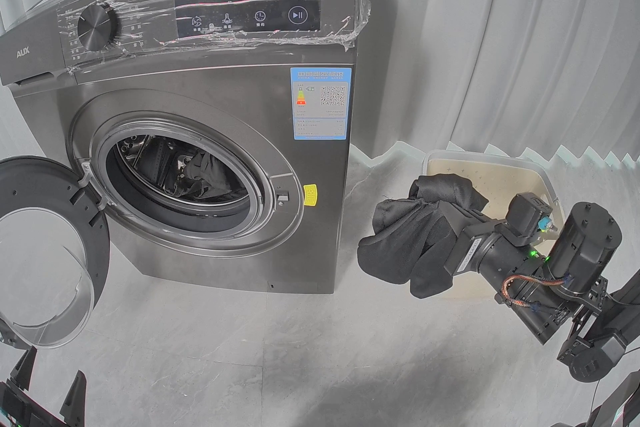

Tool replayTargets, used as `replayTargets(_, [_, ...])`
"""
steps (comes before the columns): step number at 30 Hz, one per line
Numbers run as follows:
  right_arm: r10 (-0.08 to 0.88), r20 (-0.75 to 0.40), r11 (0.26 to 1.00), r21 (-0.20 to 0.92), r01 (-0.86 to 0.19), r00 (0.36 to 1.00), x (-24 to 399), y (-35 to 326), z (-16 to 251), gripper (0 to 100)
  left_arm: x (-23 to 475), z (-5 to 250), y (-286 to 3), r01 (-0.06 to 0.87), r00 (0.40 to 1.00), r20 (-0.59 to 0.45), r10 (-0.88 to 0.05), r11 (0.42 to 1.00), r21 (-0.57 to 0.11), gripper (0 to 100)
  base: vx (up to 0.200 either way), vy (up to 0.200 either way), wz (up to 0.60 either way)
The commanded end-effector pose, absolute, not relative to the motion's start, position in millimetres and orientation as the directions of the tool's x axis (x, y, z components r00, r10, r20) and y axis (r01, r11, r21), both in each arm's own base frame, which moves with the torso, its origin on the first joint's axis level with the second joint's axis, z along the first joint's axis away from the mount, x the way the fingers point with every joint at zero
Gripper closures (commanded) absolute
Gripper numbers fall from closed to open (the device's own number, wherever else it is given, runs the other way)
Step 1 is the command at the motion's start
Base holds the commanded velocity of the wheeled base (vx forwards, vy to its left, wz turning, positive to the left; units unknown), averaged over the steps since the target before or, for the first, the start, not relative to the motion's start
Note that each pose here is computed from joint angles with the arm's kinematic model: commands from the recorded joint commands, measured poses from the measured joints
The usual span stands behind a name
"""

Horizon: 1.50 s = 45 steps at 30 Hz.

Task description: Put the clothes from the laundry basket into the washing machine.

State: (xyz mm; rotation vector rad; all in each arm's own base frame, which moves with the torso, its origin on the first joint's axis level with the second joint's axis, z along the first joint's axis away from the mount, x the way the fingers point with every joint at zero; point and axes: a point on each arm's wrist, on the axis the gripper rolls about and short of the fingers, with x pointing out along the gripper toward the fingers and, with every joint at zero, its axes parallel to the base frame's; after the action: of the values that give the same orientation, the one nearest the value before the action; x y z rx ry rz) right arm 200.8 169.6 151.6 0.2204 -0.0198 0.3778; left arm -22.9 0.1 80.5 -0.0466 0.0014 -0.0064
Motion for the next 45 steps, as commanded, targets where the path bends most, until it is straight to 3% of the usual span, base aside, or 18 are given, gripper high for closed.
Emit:
replayTargets(1, [0.364,0.06,0.906,0.209,-0.369,0.929,200.6,169.6,151.6,100,-23.0,76.0,0.1,0.006,1.0,0.0,-0.006,0.999,-0.046,0,-0.2,0.0,0.0])
replayTargets(6, [0.364,0.059,0.906,0.209,-0.368,0.929,200.8,169.8,151.2,100,-23.0,76.0,0.1,0.006,1.0,0.0,-0.006,0.999,-0.046,0,-0.2,0.0,0.0])
replayTargets(15, [0.366,0.056,0.906,0.208,-0.369,0.929,200.6,170.1,150.5,100,-23.0,76.0,0.1,0.006,1.0,0.0,-0.006,0.999,-0.046,0,0.0,0.0,0.0])
replayTargets(45, [0.375,0.045,0.904,0.205,-0.376,0.926,200.0,172.8,147.3,100,-23.0,76.2,0.1,0.006,1.0,0.002,-0.006,0.999,-0.049,0,0.0,0.18,0.0])
